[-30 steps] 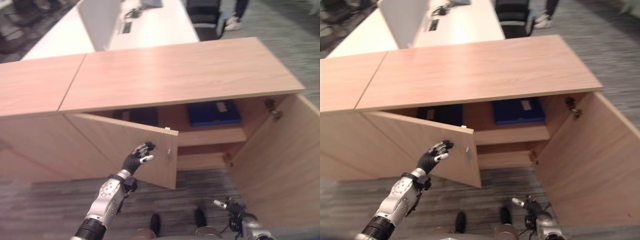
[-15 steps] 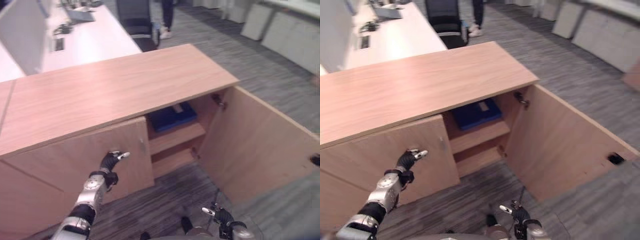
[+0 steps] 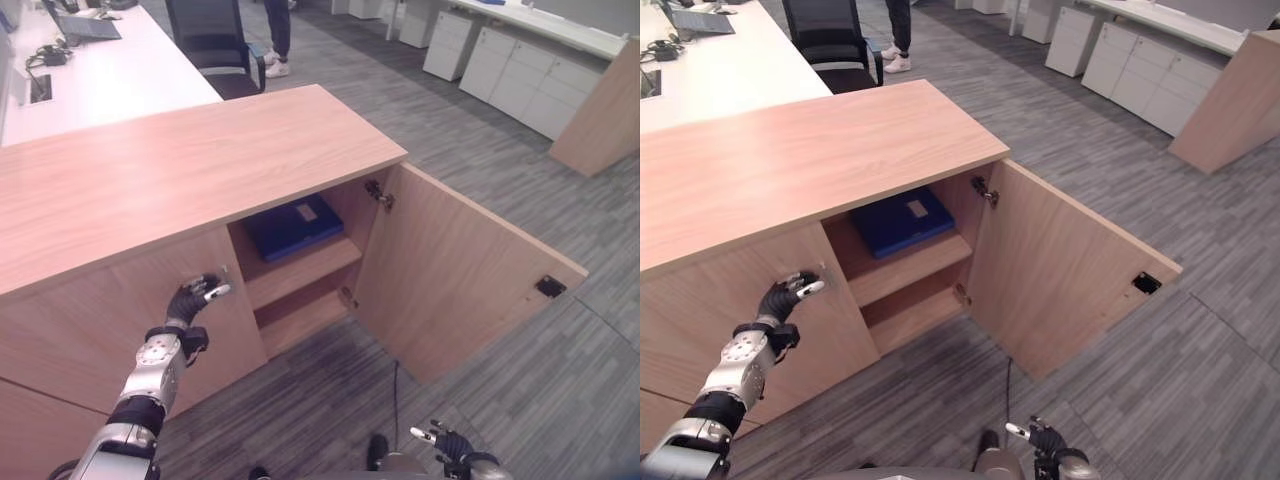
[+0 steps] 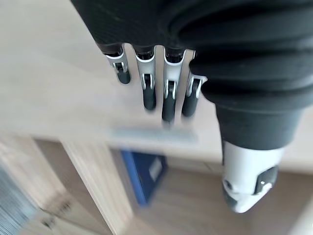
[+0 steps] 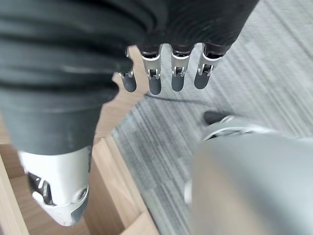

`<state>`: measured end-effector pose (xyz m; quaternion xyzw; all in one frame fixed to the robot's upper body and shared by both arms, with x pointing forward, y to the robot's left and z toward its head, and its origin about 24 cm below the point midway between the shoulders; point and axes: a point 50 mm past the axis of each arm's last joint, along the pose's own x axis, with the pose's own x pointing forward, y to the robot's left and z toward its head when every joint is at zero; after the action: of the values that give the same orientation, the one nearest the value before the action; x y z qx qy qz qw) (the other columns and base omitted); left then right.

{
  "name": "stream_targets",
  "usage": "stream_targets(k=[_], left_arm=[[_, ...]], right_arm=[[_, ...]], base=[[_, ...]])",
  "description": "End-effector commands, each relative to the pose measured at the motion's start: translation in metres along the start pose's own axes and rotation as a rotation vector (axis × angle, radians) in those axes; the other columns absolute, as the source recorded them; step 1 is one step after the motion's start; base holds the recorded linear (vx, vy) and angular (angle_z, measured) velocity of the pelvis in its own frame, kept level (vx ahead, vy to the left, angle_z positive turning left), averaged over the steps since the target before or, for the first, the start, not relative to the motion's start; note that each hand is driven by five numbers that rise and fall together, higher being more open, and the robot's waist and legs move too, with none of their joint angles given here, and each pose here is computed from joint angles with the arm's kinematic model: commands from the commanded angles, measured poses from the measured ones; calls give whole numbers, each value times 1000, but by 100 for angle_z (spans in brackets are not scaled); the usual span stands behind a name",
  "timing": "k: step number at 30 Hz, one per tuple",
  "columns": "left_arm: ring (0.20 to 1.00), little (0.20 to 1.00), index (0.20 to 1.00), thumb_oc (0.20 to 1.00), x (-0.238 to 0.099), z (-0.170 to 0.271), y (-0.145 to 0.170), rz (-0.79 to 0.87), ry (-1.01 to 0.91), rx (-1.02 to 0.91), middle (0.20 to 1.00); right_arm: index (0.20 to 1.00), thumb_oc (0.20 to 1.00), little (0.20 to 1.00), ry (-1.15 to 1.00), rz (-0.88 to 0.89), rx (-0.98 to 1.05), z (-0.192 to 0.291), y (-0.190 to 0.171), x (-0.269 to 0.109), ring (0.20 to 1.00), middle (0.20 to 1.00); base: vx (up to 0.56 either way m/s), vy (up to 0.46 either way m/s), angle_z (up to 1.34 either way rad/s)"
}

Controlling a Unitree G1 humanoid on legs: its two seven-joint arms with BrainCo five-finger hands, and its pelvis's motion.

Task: Put the empty folder in the office cabinet

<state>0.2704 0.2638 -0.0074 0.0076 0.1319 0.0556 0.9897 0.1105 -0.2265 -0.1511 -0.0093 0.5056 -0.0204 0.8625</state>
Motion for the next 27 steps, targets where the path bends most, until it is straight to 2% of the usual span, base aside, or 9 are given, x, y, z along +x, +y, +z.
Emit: stream_targets(k=[1, 6, 10, 14, 17, 24, 27], left_arm=[[1000, 1000, 1000, 1000, 17, 52, -30, -119, -234, 6, 1000], [1000, 1000, 1000, 1000, -3, 20, -67, -278, -163, -36, 1000], [1000, 1000, 1000, 1000, -20, -15, -75, -362, -32, -14, 1000], [1000, 1000, 1000, 1000, -29, -29, -61, -332, 23, -1, 1000], [1000, 1000, 1000, 1000, -48, -60, -35, -209, 135, -64, 1000], [1000, 1000, 1000, 1000, -55, -82, -37, -161, 217, -141, 1000], [1000, 1000, 1000, 1000, -67, -105, -37, -140, 317, -148, 1000]], right_arm=[[1000, 1000, 1000, -18, -8, 18, 6, 1, 2, 1000, 1000], [1000, 1000, 1000, -3, -30, 57, 5, -5, 2, 1000, 1000], [1000, 1000, 1000, -1, -33, 34, 11, -12, 3, 1000, 1000], [1000, 1000, 1000, -16, -19, -24, 18, -14, 3, 1000, 1000], [1000, 1000, 1000, -11, -23, -80, 17, -17, 2, 1000, 1000], [1000, 1000, 1000, -36, -108, -112, 25, -45, -3, 1000, 1000], [1000, 1000, 1000, -62, -135, -125, 39, -53, -3, 1000, 1000]], base=[[15, -151, 3], [-21, -208, 14], [-40, -369, 8], [25, -557, 2], [104, -677, -64], [122, -430, -27], [143, -328, -40]])
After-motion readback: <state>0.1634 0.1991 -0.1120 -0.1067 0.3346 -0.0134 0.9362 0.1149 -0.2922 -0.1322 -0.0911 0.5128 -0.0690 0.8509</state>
